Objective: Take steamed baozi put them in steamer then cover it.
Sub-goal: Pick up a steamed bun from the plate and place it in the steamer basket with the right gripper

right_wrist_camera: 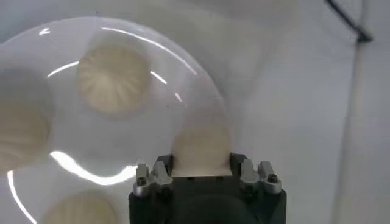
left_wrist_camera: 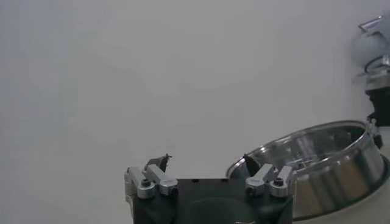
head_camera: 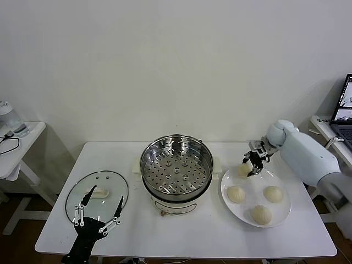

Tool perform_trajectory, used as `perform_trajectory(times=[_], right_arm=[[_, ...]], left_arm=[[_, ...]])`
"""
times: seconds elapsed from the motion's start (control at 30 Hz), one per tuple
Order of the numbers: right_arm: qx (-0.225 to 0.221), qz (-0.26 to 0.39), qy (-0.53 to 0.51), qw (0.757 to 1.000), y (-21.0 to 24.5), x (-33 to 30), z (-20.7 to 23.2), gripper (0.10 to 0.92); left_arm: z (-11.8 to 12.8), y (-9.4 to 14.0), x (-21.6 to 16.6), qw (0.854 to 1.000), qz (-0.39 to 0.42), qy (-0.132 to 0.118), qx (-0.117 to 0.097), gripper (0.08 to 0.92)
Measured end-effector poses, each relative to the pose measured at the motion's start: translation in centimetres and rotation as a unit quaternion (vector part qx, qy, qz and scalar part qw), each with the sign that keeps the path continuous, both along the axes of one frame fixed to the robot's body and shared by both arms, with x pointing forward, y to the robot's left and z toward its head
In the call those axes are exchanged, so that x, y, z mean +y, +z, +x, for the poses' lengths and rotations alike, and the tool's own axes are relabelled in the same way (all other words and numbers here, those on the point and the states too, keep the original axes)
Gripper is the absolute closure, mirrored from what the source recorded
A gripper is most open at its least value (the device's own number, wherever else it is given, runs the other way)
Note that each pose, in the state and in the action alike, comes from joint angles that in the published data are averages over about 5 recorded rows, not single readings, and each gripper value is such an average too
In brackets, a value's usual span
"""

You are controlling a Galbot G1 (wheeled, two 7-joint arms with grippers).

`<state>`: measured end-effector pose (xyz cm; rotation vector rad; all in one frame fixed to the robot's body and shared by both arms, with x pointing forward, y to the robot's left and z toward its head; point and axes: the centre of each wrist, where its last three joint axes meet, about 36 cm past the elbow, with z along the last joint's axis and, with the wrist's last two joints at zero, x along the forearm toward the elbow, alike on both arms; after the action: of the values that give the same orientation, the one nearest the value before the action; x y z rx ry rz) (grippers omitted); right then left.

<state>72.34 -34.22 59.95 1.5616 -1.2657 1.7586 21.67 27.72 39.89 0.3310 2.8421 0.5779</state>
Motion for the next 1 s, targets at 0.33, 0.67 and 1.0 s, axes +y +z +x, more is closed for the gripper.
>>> perform_trajectory(times=[0.33, 0.67, 1.0], right_arm=[[-0.072, -0.022, 0.219, 0.973, 9.9, 11.7, -1.0, 0.380], [-0.075, -0.062, 0.353, 0.930, 9.5, 21.4, -2.5, 0.379], [-0.060, -0.095, 0.407, 0.906, 5.5, 26.6, -2.6, 0.378]], left_arm=[[-0.2, 0.4, -0.4, 1.000, -0.005, -0.004, -0.003, 0.177], [-0.3, 0.6, -0.3, 1.000, -0.005, -0.003, -0.009, 0.177], [-0.2, 1.0, -0.3, 1.000, -0.006, -0.004, -0.016, 0.177]])
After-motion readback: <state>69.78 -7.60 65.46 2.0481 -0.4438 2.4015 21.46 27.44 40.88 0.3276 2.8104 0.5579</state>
